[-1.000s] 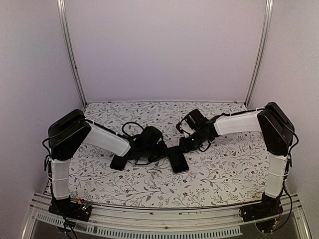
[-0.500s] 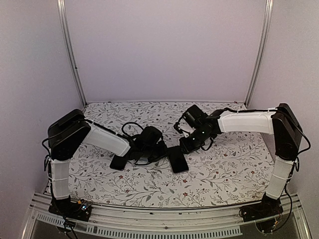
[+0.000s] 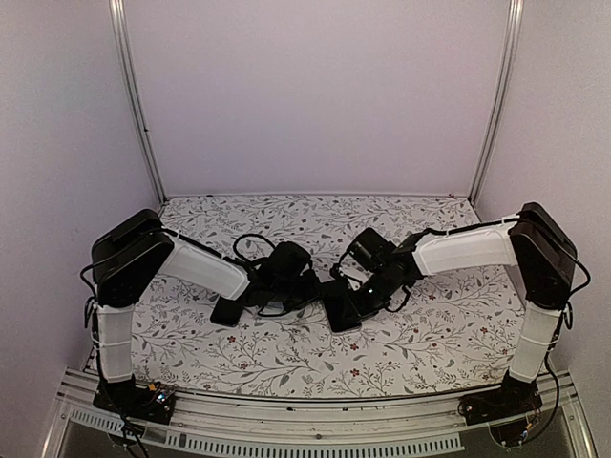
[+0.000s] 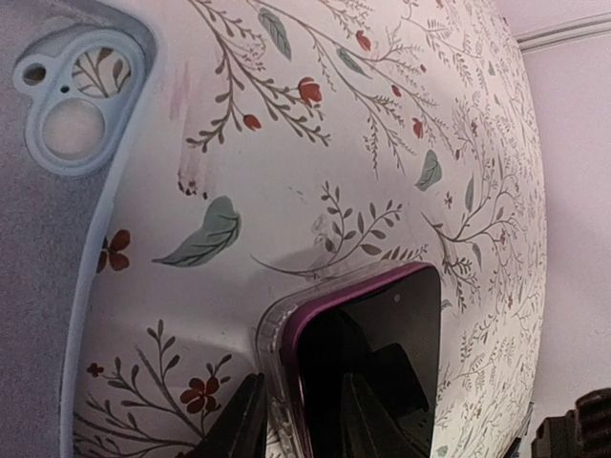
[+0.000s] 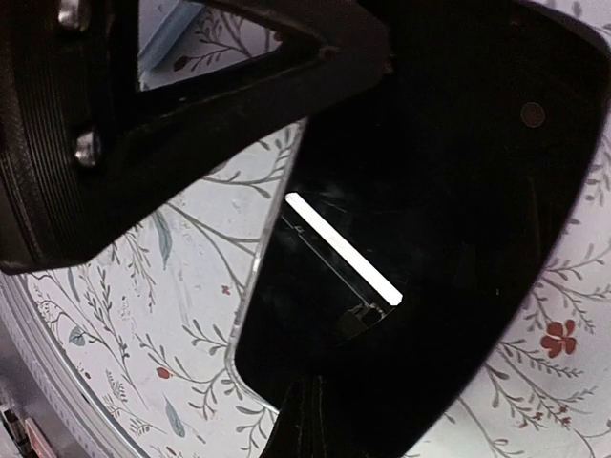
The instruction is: Put the phone into the phone case
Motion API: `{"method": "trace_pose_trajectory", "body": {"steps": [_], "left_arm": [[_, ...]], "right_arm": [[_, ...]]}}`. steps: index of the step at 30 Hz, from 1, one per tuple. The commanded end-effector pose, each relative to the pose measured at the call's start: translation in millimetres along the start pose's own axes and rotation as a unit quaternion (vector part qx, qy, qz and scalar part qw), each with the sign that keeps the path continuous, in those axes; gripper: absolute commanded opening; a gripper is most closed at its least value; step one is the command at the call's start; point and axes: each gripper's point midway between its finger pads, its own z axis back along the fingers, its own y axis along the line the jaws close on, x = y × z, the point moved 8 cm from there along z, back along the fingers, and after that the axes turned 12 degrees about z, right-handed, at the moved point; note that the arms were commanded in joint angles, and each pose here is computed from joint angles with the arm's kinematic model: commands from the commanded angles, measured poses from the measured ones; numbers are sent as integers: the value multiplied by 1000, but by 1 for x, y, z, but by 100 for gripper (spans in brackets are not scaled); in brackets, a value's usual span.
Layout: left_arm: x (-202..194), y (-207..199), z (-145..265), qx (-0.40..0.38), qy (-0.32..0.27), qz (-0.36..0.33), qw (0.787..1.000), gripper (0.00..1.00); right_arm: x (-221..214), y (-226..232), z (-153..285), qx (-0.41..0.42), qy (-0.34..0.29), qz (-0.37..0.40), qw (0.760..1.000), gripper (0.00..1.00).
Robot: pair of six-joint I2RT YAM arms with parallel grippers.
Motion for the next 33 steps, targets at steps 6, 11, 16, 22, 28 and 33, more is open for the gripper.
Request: {"method": "trace_pose_trajectory", "body": {"steps": [6, 11, 16, 22, 28, 33], "left_arm": [[-5, 9, 0, 33, 14, -21, 999, 35], [-5, 9, 2, 34, 10, -20, 999, 35], [-5, 11, 0, 38, 11, -18, 999, 35], [-5, 12, 0, 39, 8, -11, 999, 36], [-6, 13, -6, 40, 14, -11, 999, 36], [-6, 12, -11, 37, 20, -10, 999, 35]], "right_arm": [[-14, -5, -22, -11, 40, -14, 999, 0], [31, -22, 25, -47, -36, -15, 998, 11], [53, -58, 38, -84, -63, -41, 994, 35], [66, -69, 12, -61, -49, -40, 996, 34], [54, -71, -10, -35, -23, -54, 998, 26], [46, -58, -15, 26, -36, -63, 997, 12]]}}
